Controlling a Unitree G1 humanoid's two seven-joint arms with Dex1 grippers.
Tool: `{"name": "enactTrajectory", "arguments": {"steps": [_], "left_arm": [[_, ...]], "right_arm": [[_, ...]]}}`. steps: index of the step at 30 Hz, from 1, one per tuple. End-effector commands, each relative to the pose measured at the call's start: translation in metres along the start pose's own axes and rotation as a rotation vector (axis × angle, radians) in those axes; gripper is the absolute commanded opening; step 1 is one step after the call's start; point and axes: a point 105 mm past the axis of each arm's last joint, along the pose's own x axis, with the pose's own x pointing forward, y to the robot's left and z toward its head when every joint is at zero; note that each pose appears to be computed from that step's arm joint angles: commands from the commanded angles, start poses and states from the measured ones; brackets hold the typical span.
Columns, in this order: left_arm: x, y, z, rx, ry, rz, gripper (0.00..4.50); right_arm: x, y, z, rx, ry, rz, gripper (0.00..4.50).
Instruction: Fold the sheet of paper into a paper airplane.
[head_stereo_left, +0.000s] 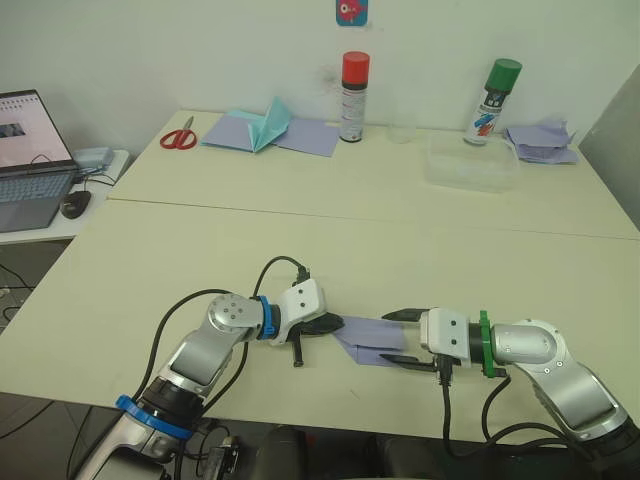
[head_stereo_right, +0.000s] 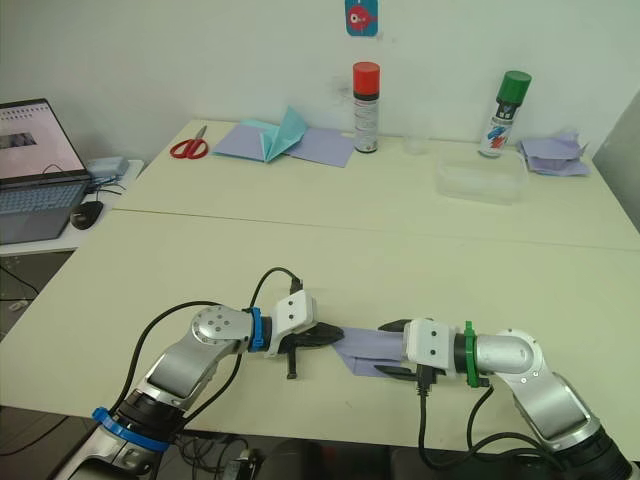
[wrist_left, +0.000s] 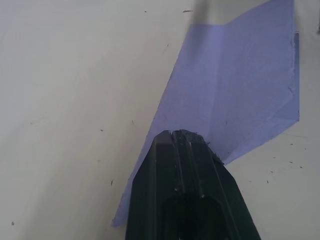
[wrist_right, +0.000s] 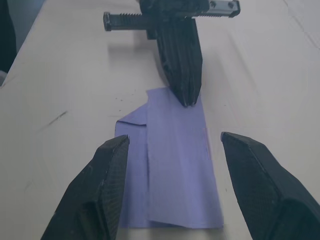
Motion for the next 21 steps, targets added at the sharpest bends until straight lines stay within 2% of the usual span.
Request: {"name": "enactTrajectory", "arguments": {"steps": [1,8,18,21], "left_arm": [[0.002,-0.007,-0.018,-0.041,0.068,-0.023,0.02],[0.003,-0.006,-0.024,-0.062,0.099,-0.023,0.02],[0.002,-0.005,-0.029,-0.094,0.127,-0.052,0.02],[0.002,-0.005,-0.029,-0.097,0.125,-0.051,0.0]], "right_arm": [[0.0,-0.003,0.009,-0.048,-0.024,-0.008,3.06],[0.008,-0.009,0.002,-0.074,-0.001,-0.037,3.06],[0.021,-0.015,0.004,-0.054,-0.046,-0.026,3.06],[0.024,-0.018,0.008,0.013,-0.09,-0.031,2.46]]}}
